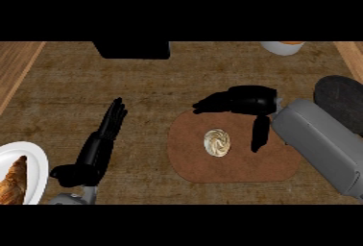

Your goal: Pick the cupcake from the cutting board and place it in the pan

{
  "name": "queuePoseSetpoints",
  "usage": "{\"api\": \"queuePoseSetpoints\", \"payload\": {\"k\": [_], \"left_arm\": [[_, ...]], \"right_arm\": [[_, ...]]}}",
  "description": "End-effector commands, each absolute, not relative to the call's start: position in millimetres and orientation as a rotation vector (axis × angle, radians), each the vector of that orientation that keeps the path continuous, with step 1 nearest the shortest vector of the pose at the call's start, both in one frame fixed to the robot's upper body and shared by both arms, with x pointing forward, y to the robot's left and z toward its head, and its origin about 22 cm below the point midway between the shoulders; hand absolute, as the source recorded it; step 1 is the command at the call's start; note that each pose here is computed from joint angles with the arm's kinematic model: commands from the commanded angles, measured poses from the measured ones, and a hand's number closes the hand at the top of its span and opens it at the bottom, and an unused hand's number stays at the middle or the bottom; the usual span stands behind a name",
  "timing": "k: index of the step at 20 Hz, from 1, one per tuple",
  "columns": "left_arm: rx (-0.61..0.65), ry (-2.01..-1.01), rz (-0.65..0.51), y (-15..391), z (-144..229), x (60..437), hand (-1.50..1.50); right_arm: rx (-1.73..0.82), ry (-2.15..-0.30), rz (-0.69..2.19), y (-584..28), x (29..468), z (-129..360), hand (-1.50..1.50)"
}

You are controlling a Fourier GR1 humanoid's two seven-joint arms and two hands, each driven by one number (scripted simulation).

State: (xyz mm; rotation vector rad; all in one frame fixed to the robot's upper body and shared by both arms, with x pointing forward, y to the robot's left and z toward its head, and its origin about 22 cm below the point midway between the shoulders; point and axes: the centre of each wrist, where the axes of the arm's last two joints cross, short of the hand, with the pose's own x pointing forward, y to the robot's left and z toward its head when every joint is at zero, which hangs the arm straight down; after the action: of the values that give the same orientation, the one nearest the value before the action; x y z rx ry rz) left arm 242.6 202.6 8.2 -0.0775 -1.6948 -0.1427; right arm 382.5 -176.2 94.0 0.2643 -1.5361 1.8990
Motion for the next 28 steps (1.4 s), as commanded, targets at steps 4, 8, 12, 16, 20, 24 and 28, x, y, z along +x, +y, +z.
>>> {"api": "queuePoseSetpoints", "payload": {"k": [4,8,12,16,20,24,28], "left_arm": [[-0.075,-1.686,-0.121,196.1,11.1,245.7,0.00],[-0.061,-1.692,-0.145,215.2,0.0,253.4,0.00],[-0.073,-1.702,-0.143,214.3,11.3,238.0,0.00],[-0.065,-1.690,-0.123,209.3,4.0,253.1,0.00],[-0.073,-1.691,-0.125,186.3,14.7,240.5,0.00],[-0.064,-1.674,-0.121,192.6,20.3,249.9,0.00],[-0.052,-1.689,-0.135,210.7,10.7,238.2,0.00]], "right_arm": [[0.161,-1.418,2.106,-145.7,376.6,76.1,-1.50],[0.163,-1.407,2.073,-147.5,367.7,51.9,-1.50],[0.154,-1.387,2.084,-154.8,379.2,69.9,-1.50],[0.150,-1.399,2.039,-140.2,372.3,34.9,-1.50],[0.191,-1.412,1.980,-142.0,370.1,38.7,-1.50],[0.183,-1.402,1.992,-142.1,371.6,27.9,-1.50],[0.162,-1.333,2.040,-133.1,380.2,10.6,-1.50]]}}
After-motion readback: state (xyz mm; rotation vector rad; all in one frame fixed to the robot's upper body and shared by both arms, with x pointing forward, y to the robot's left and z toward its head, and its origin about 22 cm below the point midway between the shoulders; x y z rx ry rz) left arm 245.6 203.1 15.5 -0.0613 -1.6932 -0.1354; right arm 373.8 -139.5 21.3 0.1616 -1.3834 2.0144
